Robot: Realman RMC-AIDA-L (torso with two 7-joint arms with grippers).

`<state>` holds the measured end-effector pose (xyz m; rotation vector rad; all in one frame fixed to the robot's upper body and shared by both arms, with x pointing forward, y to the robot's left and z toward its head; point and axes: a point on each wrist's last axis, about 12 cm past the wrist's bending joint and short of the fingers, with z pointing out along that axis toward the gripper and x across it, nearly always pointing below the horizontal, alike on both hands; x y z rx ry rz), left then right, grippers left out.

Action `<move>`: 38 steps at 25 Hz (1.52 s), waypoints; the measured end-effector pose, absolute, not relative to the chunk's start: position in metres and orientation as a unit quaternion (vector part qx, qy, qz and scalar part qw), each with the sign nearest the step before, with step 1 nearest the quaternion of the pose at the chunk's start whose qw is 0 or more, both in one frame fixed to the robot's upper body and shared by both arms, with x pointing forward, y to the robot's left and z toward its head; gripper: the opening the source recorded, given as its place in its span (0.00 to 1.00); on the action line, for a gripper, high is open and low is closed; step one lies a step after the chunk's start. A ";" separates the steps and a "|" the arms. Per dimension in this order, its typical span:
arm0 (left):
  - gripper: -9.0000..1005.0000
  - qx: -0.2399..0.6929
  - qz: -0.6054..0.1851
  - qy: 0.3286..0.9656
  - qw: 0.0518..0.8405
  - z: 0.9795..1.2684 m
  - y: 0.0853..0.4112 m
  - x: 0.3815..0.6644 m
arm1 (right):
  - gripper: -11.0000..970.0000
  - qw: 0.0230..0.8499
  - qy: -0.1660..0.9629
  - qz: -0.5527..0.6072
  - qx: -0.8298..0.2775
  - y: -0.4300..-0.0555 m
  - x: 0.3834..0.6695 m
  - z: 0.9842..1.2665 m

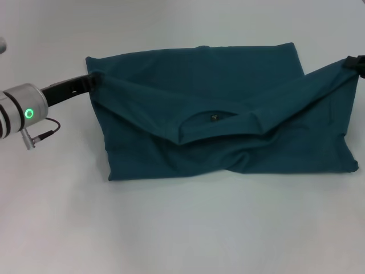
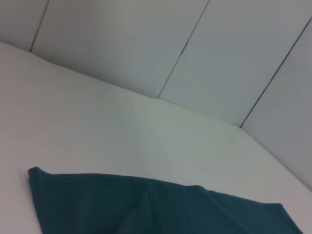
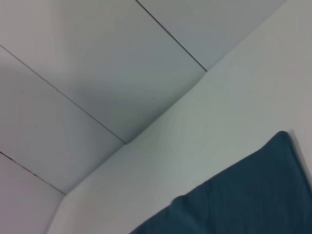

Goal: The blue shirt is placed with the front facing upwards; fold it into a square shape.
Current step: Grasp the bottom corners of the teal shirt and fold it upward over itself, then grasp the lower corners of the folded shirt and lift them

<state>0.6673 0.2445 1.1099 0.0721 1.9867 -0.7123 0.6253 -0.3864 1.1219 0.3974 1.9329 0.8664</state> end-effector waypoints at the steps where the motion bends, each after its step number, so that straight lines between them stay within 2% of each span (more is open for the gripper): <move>1: 0.15 0.031 -0.291 0.820 0.493 1.109 0.243 0.668 | 0.10 0.472 0.793 0.350 0.160 -0.385 0.627 1.122; 16: 0.17 0.067 -0.251 0.822 0.507 1.101 0.222 0.667 | 0.10 0.460 0.818 0.309 0.155 -0.372 0.636 1.111; 19: 0.22 0.068 -0.251 0.820 0.510 1.104 0.224 0.668 | 0.32 0.461 0.818 0.309 0.152 -0.375 0.633 1.111; 24: 0.36 0.073 -0.262 0.804 0.529 1.115 0.240 0.663 | 0.58 0.472 0.812 0.316 0.140 -0.388 0.622 1.117; 30: 0.59 0.058 -0.279 0.797 0.533 1.116 0.266 0.645 | 0.79 0.489 0.793 0.334 0.140 -0.405 0.603 1.123; 36: 0.83 0.107 -0.294 0.821 0.478 1.101 0.264 0.620 | 0.87 0.484 0.799 0.349 0.069 -0.407 0.585 1.131; 38: 0.84 0.135 -0.285 0.832 0.457 1.092 0.257 0.612 | 0.89 0.482 0.800 0.350 0.070 -0.407 0.580 1.127</move>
